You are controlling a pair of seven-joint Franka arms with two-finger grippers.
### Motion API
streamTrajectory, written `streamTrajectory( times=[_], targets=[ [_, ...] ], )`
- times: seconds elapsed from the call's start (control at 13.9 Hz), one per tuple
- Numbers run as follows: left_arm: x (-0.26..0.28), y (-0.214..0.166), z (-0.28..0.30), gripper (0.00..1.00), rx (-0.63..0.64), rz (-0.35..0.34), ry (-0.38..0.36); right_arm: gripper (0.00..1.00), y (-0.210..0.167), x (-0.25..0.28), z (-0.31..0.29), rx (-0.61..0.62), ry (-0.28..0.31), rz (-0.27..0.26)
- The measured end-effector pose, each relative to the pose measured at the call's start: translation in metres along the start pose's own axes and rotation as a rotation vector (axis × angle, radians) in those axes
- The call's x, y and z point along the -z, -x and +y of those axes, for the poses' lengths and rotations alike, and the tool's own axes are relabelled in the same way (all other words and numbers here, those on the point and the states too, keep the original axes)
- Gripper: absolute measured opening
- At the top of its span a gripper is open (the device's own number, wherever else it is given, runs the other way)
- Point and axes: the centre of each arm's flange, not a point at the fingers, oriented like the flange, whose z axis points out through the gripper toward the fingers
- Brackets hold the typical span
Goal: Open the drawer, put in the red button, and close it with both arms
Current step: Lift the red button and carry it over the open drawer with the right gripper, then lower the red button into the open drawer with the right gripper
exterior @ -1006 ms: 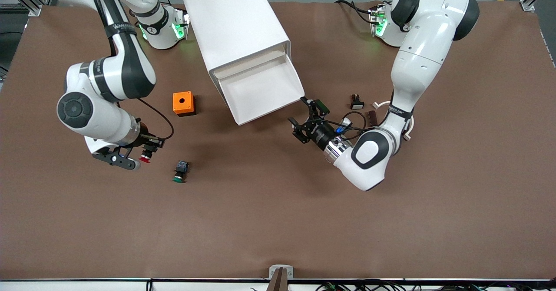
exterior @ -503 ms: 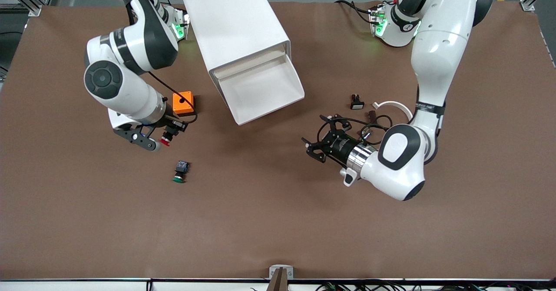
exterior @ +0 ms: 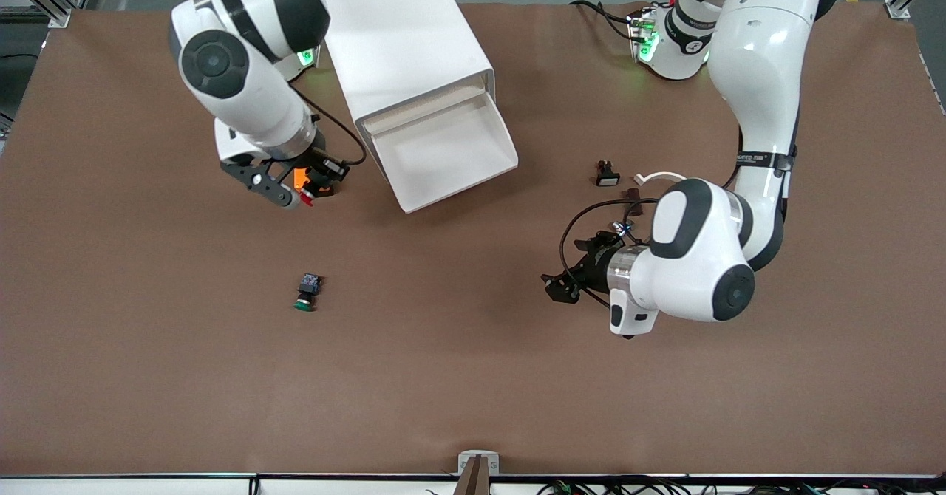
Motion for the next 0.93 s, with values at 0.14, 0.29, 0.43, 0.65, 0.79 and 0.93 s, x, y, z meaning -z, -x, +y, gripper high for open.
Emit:
streamTrajectory(
  times=[0.14,0.29,0.43,0.65,0.79,0.93],
  targets=[
    [-0.013,0.017,0.013,1.0,-0.055,0.122,-0.022,0.42,0.034,-0.003,-0.013,-0.047,-0.003,0.009],
    [-0.023,0.031,0.02,1.0,-0.066,0.2,-0.052,0.42,0.065,-0.011,-0.028,-0.091,-0.026,0.024],
    [-0.027,0.036,0.023,1.0,-0.059,0.233,-0.065,0.42,0.094,-0.023,-0.04,-0.134,-0.049,0.034],
    [-0.029,0.038,0.024,1.0,-0.076,0.306,-0.09,0.42,0.132,-0.03,-0.053,-0.189,-0.088,0.042],
    [-0.031,0.038,0.026,1.0,-0.092,0.341,-0.094,0.42,0.152,-0.037,-0.061,-0.222,-0.11,0.044],
    [-0.032,0.038,0.026,1.0,-0.102,0.361,-0.096,0.42,0.166,-0.05,-0.071,-0.25,-0.124,0.045]
  ],
)
